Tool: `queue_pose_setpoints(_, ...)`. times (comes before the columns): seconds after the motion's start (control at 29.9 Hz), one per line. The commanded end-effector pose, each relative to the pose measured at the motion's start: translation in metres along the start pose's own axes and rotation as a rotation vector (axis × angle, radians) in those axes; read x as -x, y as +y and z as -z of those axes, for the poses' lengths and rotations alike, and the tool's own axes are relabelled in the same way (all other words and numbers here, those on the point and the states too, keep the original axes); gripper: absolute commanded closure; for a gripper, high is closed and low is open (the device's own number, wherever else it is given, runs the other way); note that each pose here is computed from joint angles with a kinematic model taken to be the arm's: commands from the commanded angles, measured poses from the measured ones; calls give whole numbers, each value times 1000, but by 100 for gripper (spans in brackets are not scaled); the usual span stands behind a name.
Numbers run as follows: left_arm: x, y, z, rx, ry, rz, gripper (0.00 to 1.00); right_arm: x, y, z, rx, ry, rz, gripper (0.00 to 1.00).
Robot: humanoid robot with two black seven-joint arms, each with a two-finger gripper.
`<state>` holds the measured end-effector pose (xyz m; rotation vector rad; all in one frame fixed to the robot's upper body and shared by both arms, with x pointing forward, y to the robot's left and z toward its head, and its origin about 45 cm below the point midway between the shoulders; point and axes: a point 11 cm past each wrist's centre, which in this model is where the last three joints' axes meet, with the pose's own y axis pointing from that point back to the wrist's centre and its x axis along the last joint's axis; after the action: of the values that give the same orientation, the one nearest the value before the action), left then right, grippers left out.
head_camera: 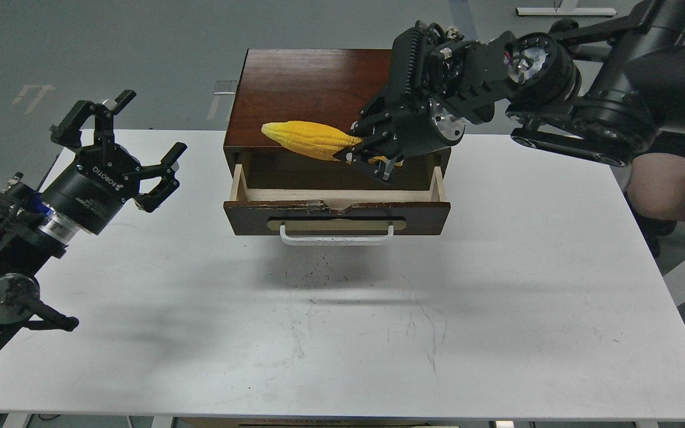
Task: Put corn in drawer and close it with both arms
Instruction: 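Lower the corn into the open drawer with the right gripper, then open the right gripper and withdraw it back beside the table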
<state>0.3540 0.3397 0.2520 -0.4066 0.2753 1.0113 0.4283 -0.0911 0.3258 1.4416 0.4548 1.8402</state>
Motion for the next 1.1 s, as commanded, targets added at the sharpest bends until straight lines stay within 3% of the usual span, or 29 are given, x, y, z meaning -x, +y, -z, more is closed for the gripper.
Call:
queue_pose_setpoints(0.0, -1, 1, -1, -1, -5, -2, 0, 9, -5, 4, -12, -17, 8, 88)
queue_pose_setpoints(0.17, -1, 1, 0, -1, -3, -2, 0, 12, -11, 10, -27, -21, 12, 71)
queue_pose_setpoints(0.4, -1, 1, 0, -1, -1, -2, 0, 16, -15, 15, -41, -30, 16, 60)
queue_pose_setpoints(0.53, -1, 1, 0, -1, -3, -2, 0, 17, -16, 16, -43, -32, 16, 34)
queue_pose_setpoints(0.8, -1, 1, 0, -1, -1, -2, 0, 14, -14, 13, -34, -43, -1, 6)
queue_pose_setpoints(1.07, 0, 1, 1, -1, 2, -2, 0, -11, 12, -12, 45, -178, -147, 3)
